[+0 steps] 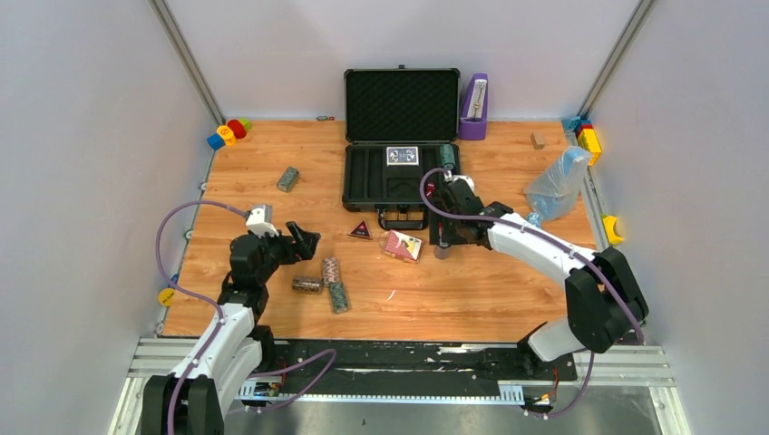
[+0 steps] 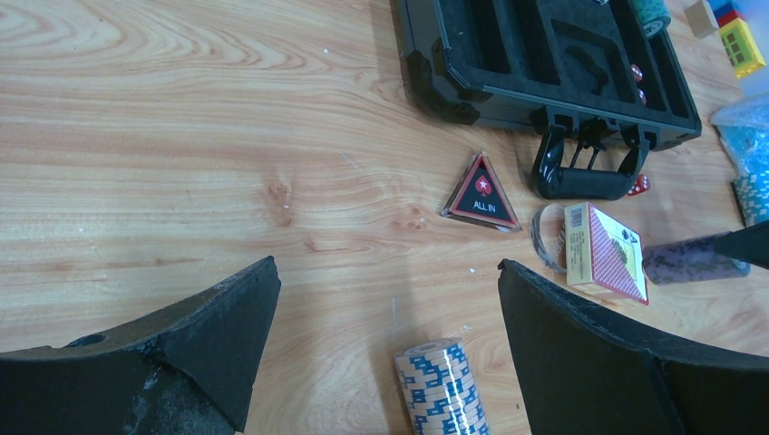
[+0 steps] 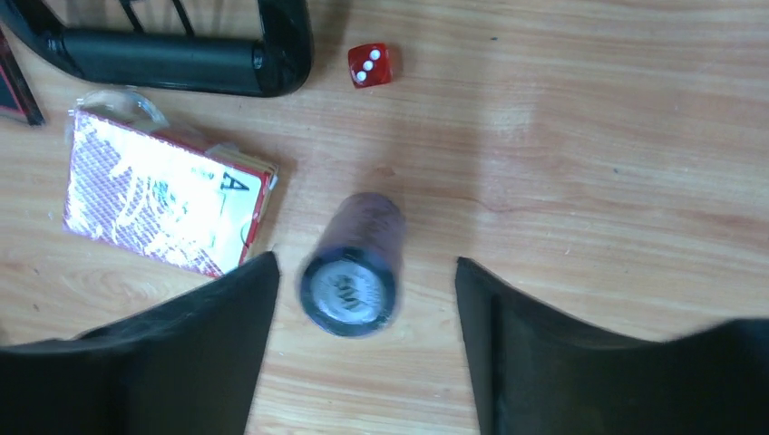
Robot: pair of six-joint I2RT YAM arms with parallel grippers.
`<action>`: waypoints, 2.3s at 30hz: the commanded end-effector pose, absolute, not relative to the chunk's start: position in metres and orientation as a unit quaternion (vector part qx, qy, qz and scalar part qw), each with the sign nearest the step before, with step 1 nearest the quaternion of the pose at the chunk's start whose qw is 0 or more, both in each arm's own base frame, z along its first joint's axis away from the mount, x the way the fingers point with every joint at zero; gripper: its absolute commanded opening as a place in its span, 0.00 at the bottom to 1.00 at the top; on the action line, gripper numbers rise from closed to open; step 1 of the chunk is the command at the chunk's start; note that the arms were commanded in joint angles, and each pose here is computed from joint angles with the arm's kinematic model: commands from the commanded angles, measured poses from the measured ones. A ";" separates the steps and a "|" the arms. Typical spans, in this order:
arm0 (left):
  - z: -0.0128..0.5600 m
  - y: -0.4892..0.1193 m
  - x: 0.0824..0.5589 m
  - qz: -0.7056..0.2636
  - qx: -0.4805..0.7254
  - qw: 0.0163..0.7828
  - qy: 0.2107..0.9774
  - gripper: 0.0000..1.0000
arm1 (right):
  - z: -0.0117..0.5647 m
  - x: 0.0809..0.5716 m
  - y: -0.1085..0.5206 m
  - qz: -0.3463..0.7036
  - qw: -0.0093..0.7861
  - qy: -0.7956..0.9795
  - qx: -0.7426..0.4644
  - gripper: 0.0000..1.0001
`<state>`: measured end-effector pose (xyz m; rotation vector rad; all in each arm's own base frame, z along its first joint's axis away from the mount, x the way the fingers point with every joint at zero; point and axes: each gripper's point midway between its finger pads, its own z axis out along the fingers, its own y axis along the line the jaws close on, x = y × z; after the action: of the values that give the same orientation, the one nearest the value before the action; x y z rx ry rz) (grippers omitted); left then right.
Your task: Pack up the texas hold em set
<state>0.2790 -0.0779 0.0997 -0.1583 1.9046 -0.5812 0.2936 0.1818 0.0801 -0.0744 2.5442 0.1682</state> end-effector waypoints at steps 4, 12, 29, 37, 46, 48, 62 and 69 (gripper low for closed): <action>0.131 -0.079 0.290 -0.253 -0.057 0.576 0.775 0.99 | 0.099 0.291 0.193 0.109 0.313 0.943 -0.041 0.90; 0.131 -0.079 0.289 -0.252 -0.057 0.576 0.776 0.99 | 0.079 0.277 0.191 0.120 0.300 0.945 -0.049 0.84; 0.131 -0.078 0.288 -0.250 -0.058 0.577 0.776 0.99 | 0.086 0.303 0.203 0.116 0.320 0.939 -0.053 0.45; 0.131 -0.078 0.288 -0.250 -0.058 0.577 0.775 0.99 | 0.087 0.315 0.206 0.105 0.327 0.938 -0.052 0.23; 0.131 -0.078 0.289 -0.250 -0.058 0.577 0.776 0.99 | 0.123 0.328 0.202 0.095 0.366 0.924 -0.054 0.21; 0.131 -0.078 0.289 -0.250 -0.058 0.577 0.775 0.99 | 0.137 0.338 0.198 0.078 0.389 0.917 -0.050 0.12; 0.131 -0.077 0.288 -0.248 -0.058 0.578 0.776 0.99 | 0.204 0.446 0.198 0.017 0.476 0.879 -0.015 0.00; 0.132 -0.077 0.288 -0.247 -0.058 0.579 0.775 0.99 | 0.189 0.488 0.204 -0.007 0.470 0.882 -0.020 0.00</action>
<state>0.2789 -0.0774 0.1056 -0.1536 1.8831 -0.5790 0.4562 0.2017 0.1626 -0.0602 2.2575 0.0121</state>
